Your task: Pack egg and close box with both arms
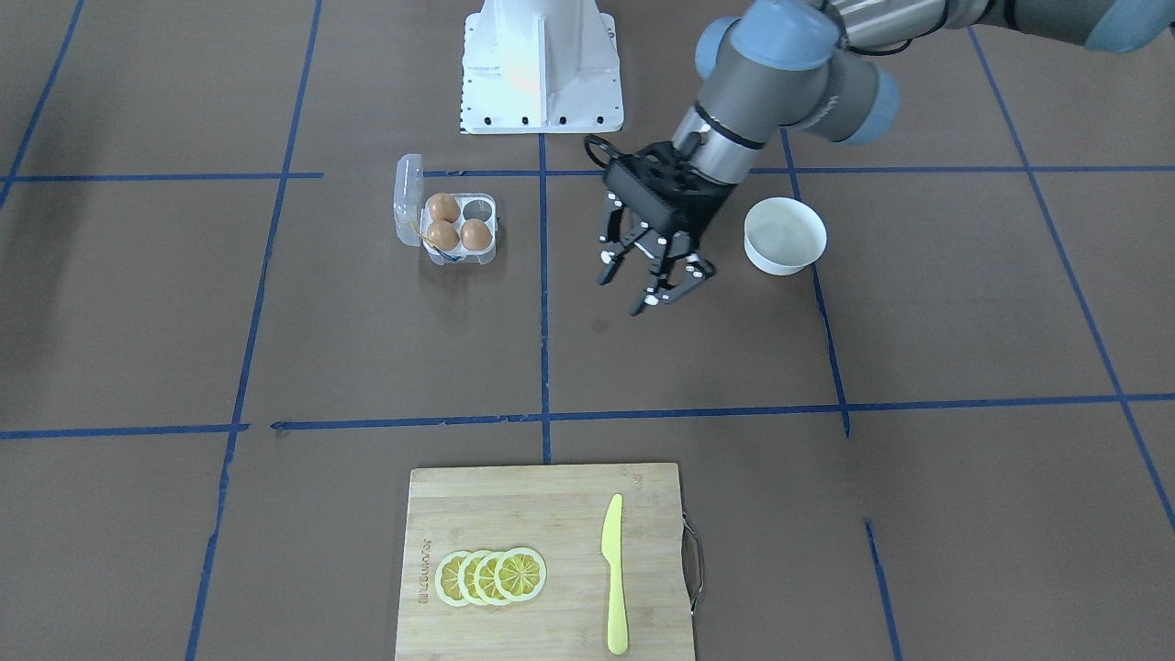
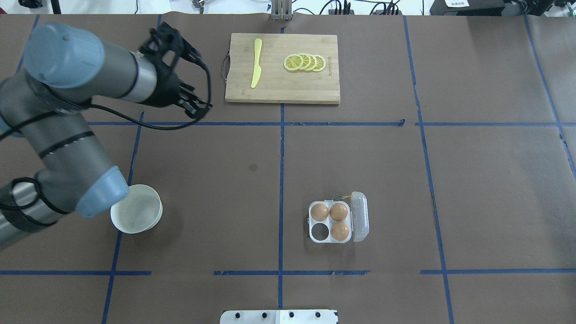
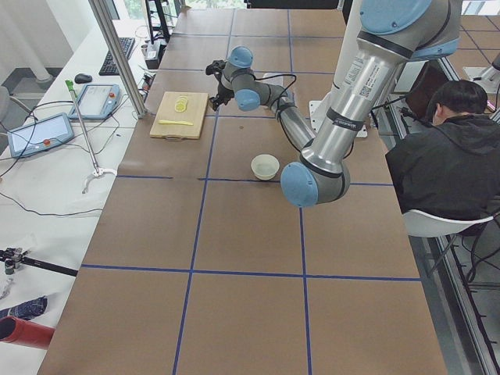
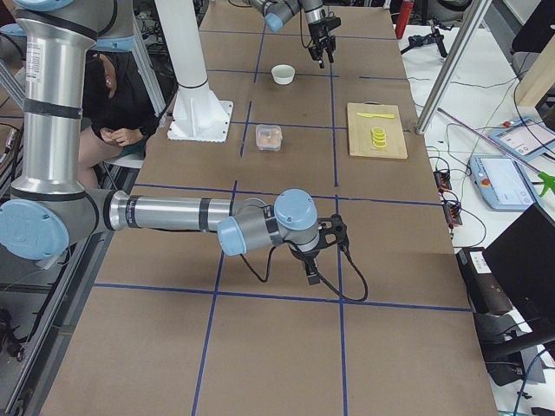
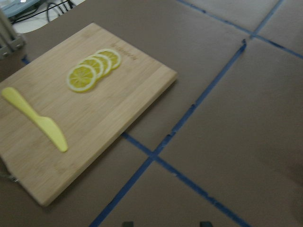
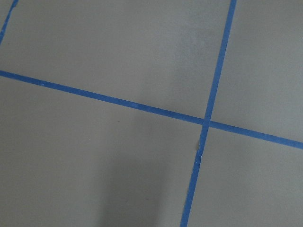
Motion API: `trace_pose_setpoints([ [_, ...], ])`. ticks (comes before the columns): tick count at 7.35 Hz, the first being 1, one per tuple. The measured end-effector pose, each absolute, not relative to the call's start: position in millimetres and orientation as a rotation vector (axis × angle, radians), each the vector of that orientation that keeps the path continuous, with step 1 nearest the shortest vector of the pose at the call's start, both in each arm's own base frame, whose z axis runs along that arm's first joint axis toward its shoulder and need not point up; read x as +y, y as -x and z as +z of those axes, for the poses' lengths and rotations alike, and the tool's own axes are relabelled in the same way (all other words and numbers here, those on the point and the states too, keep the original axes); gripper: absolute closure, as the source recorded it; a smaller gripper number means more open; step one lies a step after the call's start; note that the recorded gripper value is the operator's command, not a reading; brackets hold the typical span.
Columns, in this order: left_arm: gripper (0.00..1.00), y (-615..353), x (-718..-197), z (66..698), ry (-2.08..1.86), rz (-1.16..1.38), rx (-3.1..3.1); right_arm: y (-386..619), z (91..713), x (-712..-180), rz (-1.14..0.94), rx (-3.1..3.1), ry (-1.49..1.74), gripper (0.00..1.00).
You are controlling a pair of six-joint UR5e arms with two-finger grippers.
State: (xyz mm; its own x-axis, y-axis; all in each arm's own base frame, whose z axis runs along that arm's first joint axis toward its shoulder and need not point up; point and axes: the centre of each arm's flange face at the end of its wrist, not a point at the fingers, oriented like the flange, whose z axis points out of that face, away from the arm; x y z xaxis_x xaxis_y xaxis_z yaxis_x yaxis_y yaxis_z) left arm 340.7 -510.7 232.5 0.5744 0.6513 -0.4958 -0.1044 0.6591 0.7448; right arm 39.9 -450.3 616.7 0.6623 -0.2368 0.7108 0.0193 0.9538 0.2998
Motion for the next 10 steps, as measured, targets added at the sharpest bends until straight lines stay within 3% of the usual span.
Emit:
trace_pose_setpoints([
  [4,0.00,-169,-525,405,-0.430,0.263,0.762,-40,616,-450,-0.145,-0.837,-0.278,0.00],
  [7,0.00,-23,-531,540,-0.324,0.271,0.604,-40,613,-450,-0.146,-0.838,-0.282,0.00],
  [10,0.00,61,-485,632,-0.149,0.190,0.650,-39,607,-451,-0.153,-0.849,-0.292,0.00],
])
